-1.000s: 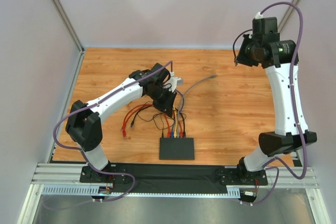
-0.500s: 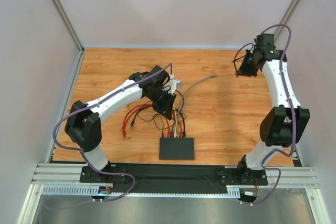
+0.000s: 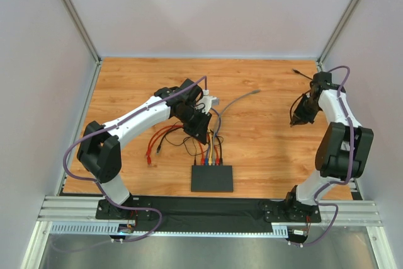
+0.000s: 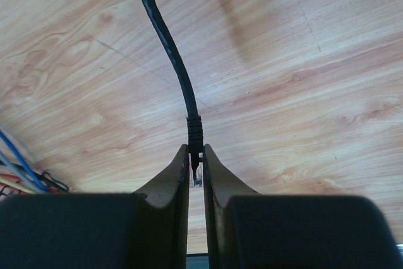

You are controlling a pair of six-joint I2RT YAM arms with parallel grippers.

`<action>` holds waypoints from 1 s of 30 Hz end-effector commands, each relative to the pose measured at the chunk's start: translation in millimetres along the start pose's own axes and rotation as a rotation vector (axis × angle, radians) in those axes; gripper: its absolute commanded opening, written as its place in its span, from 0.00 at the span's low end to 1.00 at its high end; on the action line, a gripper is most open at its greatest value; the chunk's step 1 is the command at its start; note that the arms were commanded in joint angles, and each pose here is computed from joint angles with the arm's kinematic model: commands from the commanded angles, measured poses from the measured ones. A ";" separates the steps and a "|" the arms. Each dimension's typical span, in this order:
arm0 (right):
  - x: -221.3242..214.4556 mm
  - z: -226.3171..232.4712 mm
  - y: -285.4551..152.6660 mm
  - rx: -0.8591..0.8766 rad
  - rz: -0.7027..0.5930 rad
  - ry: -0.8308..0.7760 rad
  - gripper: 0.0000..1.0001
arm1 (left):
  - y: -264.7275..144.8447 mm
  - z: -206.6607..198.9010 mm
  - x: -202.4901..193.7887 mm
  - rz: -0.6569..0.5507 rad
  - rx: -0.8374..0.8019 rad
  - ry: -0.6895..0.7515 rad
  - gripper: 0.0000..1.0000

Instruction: Pull the plug from the switch port

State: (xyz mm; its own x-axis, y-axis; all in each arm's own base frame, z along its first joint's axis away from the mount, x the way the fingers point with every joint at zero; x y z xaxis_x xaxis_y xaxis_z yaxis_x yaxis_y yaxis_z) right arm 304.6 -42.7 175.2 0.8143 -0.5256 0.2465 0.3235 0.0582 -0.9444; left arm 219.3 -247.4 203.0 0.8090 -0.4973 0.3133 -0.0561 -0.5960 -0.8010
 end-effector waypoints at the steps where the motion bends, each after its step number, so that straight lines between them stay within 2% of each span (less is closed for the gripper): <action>1: -6.6 -14.1 22.0 -0.113 0.087 -0.028 0.00 | -9.1 -4.6 3.2 -0.038 -0.023 0.046 0.27; 7: -27.4 -30.2 51.5 -0.212 0.228 -0.005 0.00 | -3.7 -5.6 6.9 -0.018 -0.059 0.038 0.27; 9: -27.3 -34.2 55.5 -0.251 0.228 -0.003 0.01 | -3.9 -7.0 7.8 -0.019 -0.065 0.036 0.26; 11: -24.7 -34.3 58.6 -0.265 0.222 -0.007 0.05 | -3.9 -6.1 7.2 -0.017 -0.062 0.034 0.26; 12: -24.3 -33.6 58.7 -0.272 0.221 -0.014 0.17 | -3.6 -6.7 6.1 -0.011 -0.067 0.033 0.27; 14: -22.9 -33.0 59.2 -0.292 0.220 -0.017 0.31 | -3.2 -6.9 5.4 -0.004 -0.070 0.029 0.26; 15: -24.5 -32.1 57.8 -0.302 0.226 -0.019 0.43 | -3.1 -6.7 5.3 -0.002 -0.074 0.024 0.27; 18: -23.9 -26.1 47.4 -0.345 0.206 -0.053 0.55 | -2.3 -7.6 6.0 0.004 -0.086 0.016 0.26; 20: -24.9 -13.5 32.1 -0.350 0.165 -0.102 0.59 | -0.5 -6.6 7.0 0.013 -0.083 0.012 0.26; 25: -51.9 40.4 -2.3 -0.190 0.090 -0.273 0.60 | 10.7 -1.1 4.8 0.048 -0.092 -0.014 0.26; 30: -111.3 104.6 -9.0 0.176 0.164 -0.487 0.59 | 28.5 7.9 -6.0 0.099 -0.107 -0.069 0.25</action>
State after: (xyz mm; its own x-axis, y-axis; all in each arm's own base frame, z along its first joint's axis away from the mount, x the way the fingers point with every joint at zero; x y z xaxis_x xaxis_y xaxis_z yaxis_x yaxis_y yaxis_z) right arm 272.9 64.1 171.8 0.9697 -0.1524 0.1910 0.2011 0.0531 -0.9781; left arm 219.3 -254.9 180.3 0.8280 -0.5168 0.2175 -0.1663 -0.5968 -0.7849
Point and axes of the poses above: each gripper's point midway between its finger pads, its own y axis out along the fingers, its own z axis along the line the jaws close on, x = y × z, the point moved 8 cm from there along -y, back along the fingers, and after that the axes turned 2 degrees about -y, right-handed, at the moved point
